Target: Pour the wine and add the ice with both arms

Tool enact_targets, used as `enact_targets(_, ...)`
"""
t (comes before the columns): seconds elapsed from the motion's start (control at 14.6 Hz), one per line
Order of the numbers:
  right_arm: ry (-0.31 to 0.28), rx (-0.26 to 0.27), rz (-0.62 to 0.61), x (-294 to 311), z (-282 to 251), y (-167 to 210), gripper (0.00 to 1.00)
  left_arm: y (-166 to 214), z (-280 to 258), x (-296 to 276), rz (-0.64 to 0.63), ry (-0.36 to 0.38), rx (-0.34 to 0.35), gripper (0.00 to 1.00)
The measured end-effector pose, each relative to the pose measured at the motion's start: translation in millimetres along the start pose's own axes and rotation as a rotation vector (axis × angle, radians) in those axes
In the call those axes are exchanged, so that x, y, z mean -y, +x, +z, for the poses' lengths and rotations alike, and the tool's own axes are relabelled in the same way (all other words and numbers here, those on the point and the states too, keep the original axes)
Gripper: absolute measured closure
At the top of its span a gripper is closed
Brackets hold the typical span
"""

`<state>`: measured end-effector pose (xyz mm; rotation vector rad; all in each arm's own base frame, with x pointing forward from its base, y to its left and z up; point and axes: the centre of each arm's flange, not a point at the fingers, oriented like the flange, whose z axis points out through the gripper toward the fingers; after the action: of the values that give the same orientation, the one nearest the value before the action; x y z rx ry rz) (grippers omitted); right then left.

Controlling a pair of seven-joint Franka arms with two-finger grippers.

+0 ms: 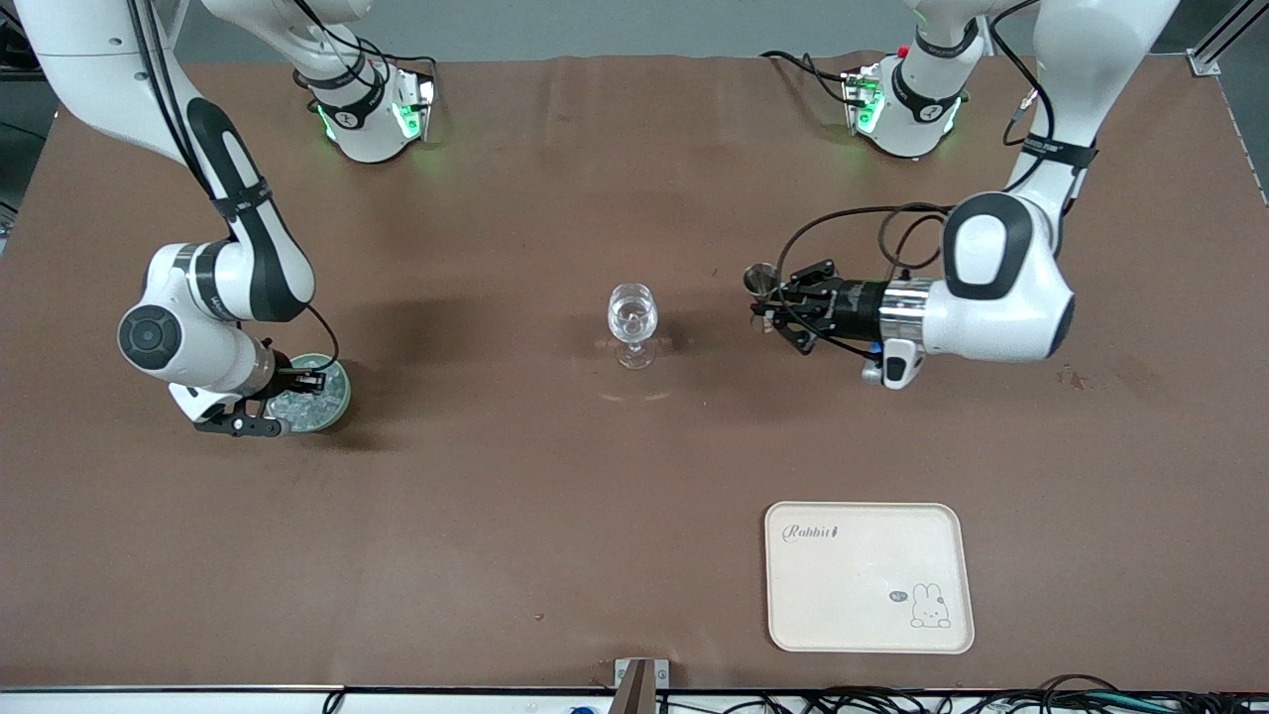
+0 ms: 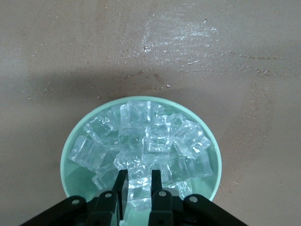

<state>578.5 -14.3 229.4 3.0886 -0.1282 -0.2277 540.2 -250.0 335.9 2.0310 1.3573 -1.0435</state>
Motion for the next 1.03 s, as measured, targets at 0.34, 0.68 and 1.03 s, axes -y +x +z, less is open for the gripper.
enact_targets(0.34, -0.004, 0.046, 0.01, -1.7, -63.0, 21.3, 0.76, -34.6, 25.5, -10.7, -0.04, -0.023, -0.117, 0.78)
enact_targets(0.68, 0.025, 0.015, 0.067, -1.5, -156.2, 31.5, 0.76, -61.0, 56.7, -19.4, -0.066, -0.046, -0.227, 0.78)
enact_targets(1.03, 0.062, -0.055, 0.198, 50.6, -243.5, 30.5, 0.76, -81.3, 65.8, -42.7, -0.113, -0.062, -0.335, 0.78)
